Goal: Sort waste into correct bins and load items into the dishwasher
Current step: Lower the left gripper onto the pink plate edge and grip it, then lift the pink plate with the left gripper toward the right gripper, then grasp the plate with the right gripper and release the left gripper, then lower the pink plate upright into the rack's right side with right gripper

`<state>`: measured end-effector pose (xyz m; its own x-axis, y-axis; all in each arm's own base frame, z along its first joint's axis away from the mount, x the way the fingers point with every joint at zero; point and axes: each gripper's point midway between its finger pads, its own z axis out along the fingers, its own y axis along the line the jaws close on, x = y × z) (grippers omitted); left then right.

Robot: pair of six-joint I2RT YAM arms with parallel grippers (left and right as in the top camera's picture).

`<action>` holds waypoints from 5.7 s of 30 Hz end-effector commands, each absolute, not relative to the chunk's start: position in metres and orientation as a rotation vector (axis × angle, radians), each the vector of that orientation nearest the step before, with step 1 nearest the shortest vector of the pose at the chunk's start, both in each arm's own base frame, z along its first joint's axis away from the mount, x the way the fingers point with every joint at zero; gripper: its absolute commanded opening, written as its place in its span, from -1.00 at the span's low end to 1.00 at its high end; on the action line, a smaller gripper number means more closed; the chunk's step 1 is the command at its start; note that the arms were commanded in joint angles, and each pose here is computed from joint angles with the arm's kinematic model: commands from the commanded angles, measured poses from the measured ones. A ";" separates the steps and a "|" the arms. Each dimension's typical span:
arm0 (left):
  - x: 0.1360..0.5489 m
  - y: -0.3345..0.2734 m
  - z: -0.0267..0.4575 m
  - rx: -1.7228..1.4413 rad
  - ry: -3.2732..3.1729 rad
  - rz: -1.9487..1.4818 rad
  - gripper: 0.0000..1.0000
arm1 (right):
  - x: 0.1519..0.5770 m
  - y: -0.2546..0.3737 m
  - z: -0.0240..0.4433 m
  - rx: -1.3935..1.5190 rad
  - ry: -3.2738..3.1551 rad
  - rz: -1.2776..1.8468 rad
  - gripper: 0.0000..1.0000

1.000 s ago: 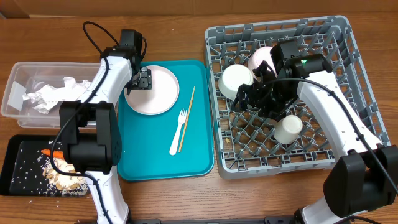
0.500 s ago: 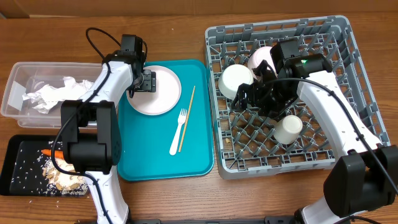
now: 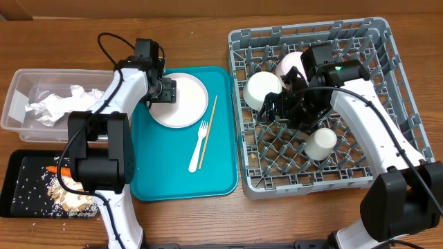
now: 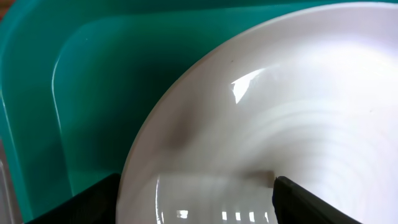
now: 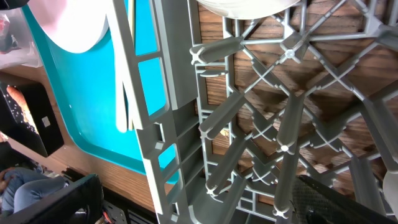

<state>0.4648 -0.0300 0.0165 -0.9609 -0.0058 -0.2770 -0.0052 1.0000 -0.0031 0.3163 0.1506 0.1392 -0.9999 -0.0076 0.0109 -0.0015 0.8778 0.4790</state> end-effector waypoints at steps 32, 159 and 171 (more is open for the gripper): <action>0.460 -0.018 0.005 -0.163 2.878 -0.083 -0.47 | 0.321 0.153 0.150 0.026 -3.067 -0.799 1.00; 0.335 -0.114 0.209 0.167 2.833 -0.329 1.00 | 0.348 -0.083 0.278 -1.024 -3.312 1.297 -0.92; 0.335 -0.114 0.209 0.167 2.833 -0.329 1.00 | 0.352 -0.057 0.261 -0.712 -3.372 1.190 -0.92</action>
